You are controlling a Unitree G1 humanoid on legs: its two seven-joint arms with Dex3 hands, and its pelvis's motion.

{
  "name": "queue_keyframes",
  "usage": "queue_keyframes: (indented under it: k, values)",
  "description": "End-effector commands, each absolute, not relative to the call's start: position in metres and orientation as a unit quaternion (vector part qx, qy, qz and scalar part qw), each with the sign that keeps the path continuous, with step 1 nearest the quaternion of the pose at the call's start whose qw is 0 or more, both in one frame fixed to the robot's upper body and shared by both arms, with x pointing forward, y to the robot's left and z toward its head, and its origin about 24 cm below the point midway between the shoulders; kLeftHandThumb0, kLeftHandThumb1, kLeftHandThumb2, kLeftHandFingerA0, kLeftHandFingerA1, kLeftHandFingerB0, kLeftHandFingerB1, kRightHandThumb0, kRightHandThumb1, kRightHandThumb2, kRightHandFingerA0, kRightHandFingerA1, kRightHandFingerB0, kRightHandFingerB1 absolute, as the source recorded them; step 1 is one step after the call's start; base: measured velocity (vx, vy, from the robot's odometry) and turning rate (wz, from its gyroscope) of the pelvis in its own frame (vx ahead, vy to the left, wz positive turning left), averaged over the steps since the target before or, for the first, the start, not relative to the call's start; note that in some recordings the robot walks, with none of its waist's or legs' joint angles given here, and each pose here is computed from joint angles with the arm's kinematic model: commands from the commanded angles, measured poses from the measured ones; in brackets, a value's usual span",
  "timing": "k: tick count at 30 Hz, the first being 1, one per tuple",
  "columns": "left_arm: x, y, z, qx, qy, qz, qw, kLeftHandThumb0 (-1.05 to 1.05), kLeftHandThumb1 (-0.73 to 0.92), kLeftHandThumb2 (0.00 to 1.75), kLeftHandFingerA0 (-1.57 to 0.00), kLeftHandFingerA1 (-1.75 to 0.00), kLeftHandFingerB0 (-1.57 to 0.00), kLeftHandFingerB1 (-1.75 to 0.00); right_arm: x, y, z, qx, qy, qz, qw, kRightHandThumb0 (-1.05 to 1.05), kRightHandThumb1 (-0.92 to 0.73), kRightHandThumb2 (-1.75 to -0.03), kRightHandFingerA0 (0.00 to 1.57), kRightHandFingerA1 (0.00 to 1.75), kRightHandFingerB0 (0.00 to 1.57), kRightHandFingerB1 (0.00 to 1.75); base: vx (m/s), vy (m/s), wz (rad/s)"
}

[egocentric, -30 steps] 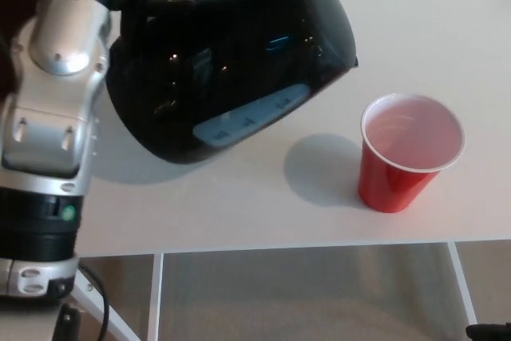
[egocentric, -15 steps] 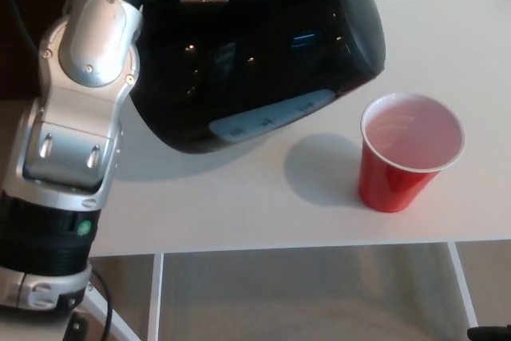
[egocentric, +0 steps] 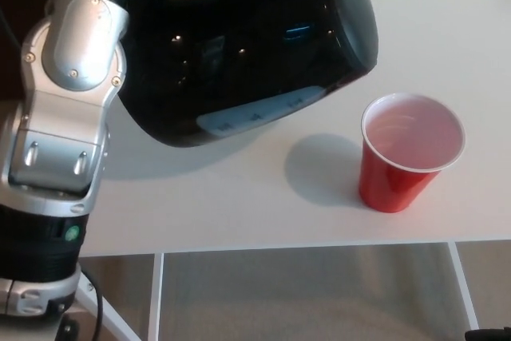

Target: The robot walk towards a table in front and uses its left hand to pick up the pot from the base and pour water to the cup on the right hand side

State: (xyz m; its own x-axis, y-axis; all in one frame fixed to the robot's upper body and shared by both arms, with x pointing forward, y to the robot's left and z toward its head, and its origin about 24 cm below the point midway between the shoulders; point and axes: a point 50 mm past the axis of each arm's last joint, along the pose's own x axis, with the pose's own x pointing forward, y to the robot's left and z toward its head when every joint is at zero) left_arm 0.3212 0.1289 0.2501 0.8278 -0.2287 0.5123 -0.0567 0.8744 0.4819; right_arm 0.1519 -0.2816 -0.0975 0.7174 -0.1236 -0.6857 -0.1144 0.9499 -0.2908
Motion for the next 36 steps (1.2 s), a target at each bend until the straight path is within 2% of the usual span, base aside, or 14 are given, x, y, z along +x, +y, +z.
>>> queue_keyframes:
  k: [1, 3, 11, 17, 22, 25, 26, 27, 28, 31, 33, 34, 35, 36]
  values:
    - [0.31, 0.129, 0.272, 0.252, -0.355, -0.038, 0.9, -0.11, 0.77, 0.77, -1.11, -1.38, -0.79, -1.12, 0.152, -0.285, -0.097, -0.169, 0.377, -0.003, 0.911, -0.32, -0.59, -0.57, 0.73, 0.55, 0.6, 0.47, 0.0, 0.0, 0.0]
    - [0.308, 0.126, 0.273, 0.252, -0.36, -0.047, 0.897, -0.09, 0.77, 0.74, -1.06, -1.39, -0.78, -1.13, 0.151, -0.286, -0.098, -0.168, 0.379, -0.002, 0.91, -0.33, -0.58, -0.57, 0.73, 0.54, 0.59, 0.47, 0.0, 0.0, 0.0]
    - [0.3, 0.113, 0.277, 0.268, -0.379, -0.071, 0.883, -0.07, 0.74, 0.81, -1.07, -1.39, -0.78, -1.14, 0.152, -0.287, -0.098, -0.169, 0.379, -0.005, 0.91, -0.35, -0.57, -0.56, 0.77, 0.56, 0.61, 0.47, 0.0, 0.0, 0.0]
    - [0.29, 0.098, 0.279, 0.273, -0.404, -0.103, 0.867, -0.06, 0.77, 0.74, -1.03, -1.44, -0.77, -1.16, 0.155, -0.286, -0.096, -0.179, 0.38, -0.003, 0.907, -0.35, -0.58, -0.57, 0.75, 0.55, 0.59, 0.47, 0.0, 0.0, 0.0]
    - [0.287, 0.092, 0.278, 0.293, -0.408, -0.119, 0.856, -0.11, 0.76, 0.71, -1.03, -1.43, -0.82, -1.06, 0.156, -0.286, -0.096, -0.174, 0.376, -0.002, 0.91, -0.33, -0.57, -0.57, 0.75, 0.57, 0.59, 0.48, 0.0, 0.0, 0.0]
    - [0.287, 0.089, 0.276, 0.316, -0.417, -0.122, 0.844, -0.11, 0.73, 0.71, -0.94, -1.46, -0.85, -0.95, 0.156, -0.286, -0.096, -0.174, 0.376, -0.002, 0.91, -0.34, -0.57, -0.57, 0.73, 0.55, 0.59, 0.47, 0.0, 0.0, 0.0]
    - [0.286, 0.087, 0.275, 0.323, -0.421, -0.123, 0.839, -0.07, 0.71, 0.72, -0.89, -1.55, -0.79, -1.14, 0.157, -0.286, -0.096, -0.174, 0.375, -0.001, 0.91, -0.35, -0.57, -0.57, 0.74, 0.56, 0.61, 0.48, 0.0, 0.0, 0.0]
    - [0.286, 0.086, 0.275, 0.329, -0.424, -0.124, 0.835, -0.07, 0.71, 0.72, -0.89, -1.55, -0.79, -1.14, 0.157, -0.286, -0.096, -0.173, 0.374, -0.001, 0.911, -0.35, -0.57, -0.57, 0.74, 0.56, 0.61, 0.48, 0.0, 0.0, 0.0]
    - [0.286, 0.086, 0.274, 0.333, -0.427, -0.126, 0.831, -0.04, 0.73, 0.73, -0.86, -1.58, -0.75, -1.26, 0.157, -0.286, -0.096, -0.173, 0.374, 0.0, 0.911, -0.35, -0.57, -0.57, 0.74, 0.56, 0.61, 0.48, 0.0, 0.0, 0.0]
    - [0.286, 0.084, 0.274, 0.353, -0.439, -0.126, 0.817, -0.03, 0.71, 0.78, -0.78, -1.67, -0.67, -1.35, 0.158, -0.287, -0.095, -0.176, 0.373, 0.001, 0.911, -0.35, -0.57, -0.57, 0.75, 0.57, 0.6, 0.48, 0.0, 0.0, 0.0]
    - [0.287, 0.083, 0.276, 0.36, -0.441, -0.131, 0.811, -0.07, 0.78, 0.71, -0.76, -1.74, -0.63, -1.4, 0.16, -0.287, -0.095, -0.175, 0.372, -0.002, 0.911, -0.35, -0.57, -0.57, 0.76, 0.57, 0.6, 0.48, 0.0, 0.0, 0.0]
    - [0.288, 0.082, 0.278, 0.369, -0.444, -0.133, 0.805, -0.08, 0.76, 0.73, -0.99, -1.67, -0.68, -1.38, 0.16, -0.287, -0.095, -0.172, 0.373, -0.005, 0.912, -0.35, -0.56, -0.56, 0.72, 0.55, 0.6, 0.48, 0.0, 0.0, 0.0]
    - [0.288, 0.081, 0.279, 0.376, -0.447, -0.133, 0.801, -0.14, 0.81, 0.69, -0.78, -1.75, -0.61, -1.43, 0.161, -0.288, -0.095, -0.17, 0.373, -0.007, 0.912, -0.36, -0.57, -0.55, 0.72, 0.54, 0.61, 0.47, 0.0, 0.0, 0.0]
    - [0.288, 0.081, 0.281, 0.38, -0.45, -0.134, 0.797, -0.14, 0.81, 0.69, -0.78, -1.75, -0.61, -1.43, 0.161, -0.288, -0.095, -0.169, 0.372, -0.007, 0.913, -0.36, -0.57, -0.55, 0.72, 0.54, 0.61, 0.47, 0.0, 0.0, 0.0]
